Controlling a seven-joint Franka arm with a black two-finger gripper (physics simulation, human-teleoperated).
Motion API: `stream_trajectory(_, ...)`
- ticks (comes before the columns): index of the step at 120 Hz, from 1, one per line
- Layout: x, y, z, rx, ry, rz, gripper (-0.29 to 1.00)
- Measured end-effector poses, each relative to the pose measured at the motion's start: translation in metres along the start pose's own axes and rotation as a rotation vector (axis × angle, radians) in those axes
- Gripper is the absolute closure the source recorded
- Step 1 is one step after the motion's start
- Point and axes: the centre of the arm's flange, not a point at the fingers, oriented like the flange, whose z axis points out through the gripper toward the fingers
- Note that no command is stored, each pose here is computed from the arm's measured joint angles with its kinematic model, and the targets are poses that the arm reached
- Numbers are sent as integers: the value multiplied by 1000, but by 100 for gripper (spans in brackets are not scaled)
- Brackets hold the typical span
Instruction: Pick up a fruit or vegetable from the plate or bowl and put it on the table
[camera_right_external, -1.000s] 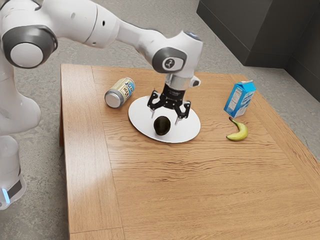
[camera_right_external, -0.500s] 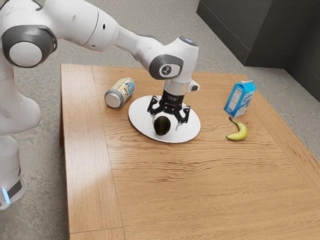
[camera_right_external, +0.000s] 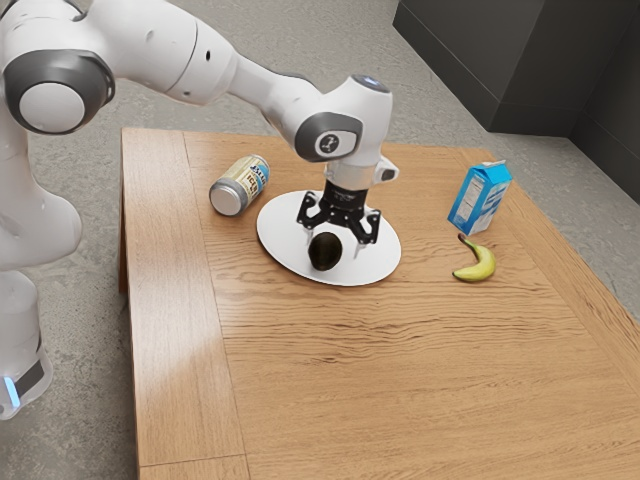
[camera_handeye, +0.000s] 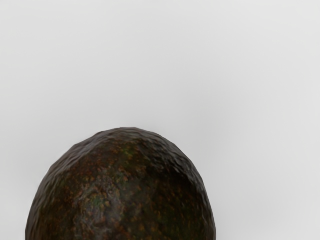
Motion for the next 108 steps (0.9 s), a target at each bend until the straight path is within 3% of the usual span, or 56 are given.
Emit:
stream_trajectory(30,1,-5,12,1,9,14,0)
stream_trajectory(87,7,-10,18,-1,22,25,29)
stream_trajectory(108,-1,0,11,-13,26,59,32)
